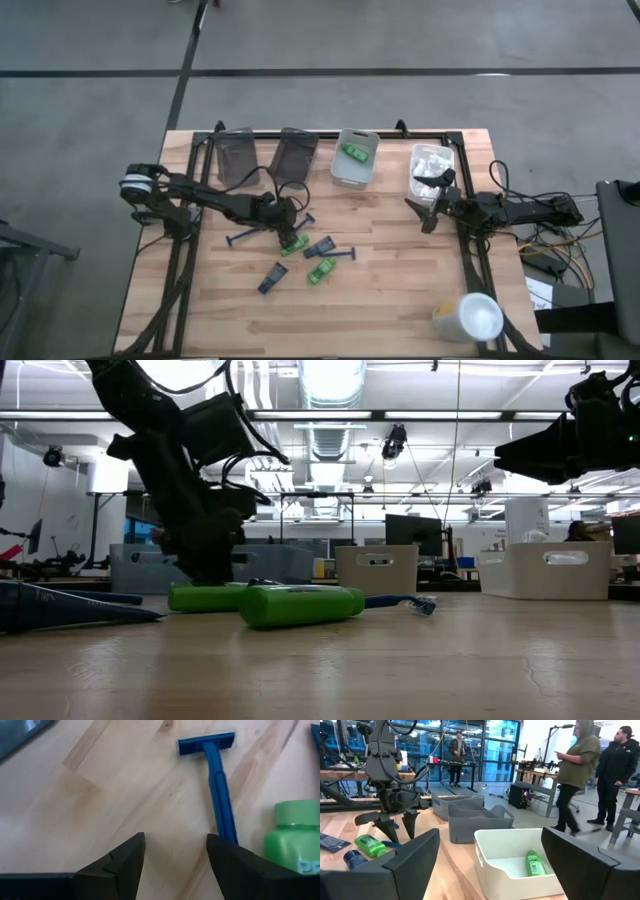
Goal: Pick & Place Travel size toiletries
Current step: Put the blue razor into the right black bin
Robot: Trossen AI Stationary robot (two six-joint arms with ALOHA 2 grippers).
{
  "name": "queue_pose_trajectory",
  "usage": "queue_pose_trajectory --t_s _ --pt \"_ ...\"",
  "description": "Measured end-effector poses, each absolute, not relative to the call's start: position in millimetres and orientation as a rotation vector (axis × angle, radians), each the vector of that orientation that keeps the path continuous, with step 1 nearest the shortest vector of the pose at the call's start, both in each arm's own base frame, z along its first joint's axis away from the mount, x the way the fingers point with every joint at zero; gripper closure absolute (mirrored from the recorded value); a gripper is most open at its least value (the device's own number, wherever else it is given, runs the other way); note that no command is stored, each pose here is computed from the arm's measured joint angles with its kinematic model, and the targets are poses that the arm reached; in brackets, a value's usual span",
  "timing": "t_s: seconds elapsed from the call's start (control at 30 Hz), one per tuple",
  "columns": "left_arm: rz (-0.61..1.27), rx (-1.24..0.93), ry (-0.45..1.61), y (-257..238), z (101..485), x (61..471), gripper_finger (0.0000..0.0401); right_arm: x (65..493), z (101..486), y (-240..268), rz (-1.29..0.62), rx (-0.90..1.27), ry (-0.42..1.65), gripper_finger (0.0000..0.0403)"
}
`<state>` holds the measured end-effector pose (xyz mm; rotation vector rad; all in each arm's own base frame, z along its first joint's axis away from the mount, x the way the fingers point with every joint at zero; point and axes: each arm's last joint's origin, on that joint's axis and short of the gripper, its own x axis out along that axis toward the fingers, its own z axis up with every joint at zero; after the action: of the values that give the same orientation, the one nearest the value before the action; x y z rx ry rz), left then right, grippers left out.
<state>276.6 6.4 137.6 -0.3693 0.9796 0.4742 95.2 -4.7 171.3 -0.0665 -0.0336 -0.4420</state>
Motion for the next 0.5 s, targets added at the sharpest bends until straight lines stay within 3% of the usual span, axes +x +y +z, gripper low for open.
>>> queue_pose_trajectory --t_s 0.23,0.5 --pt "0.424 -0.285 0.891 10 173 282 0.0181 95 171 -5 -0.442 -0.067 -0.034 0.0044" --pt "0.376 -0.349 0.873 1 170 289 0.0181 95 171 -5 -0.442 -0.067 -0.032 0.0059"
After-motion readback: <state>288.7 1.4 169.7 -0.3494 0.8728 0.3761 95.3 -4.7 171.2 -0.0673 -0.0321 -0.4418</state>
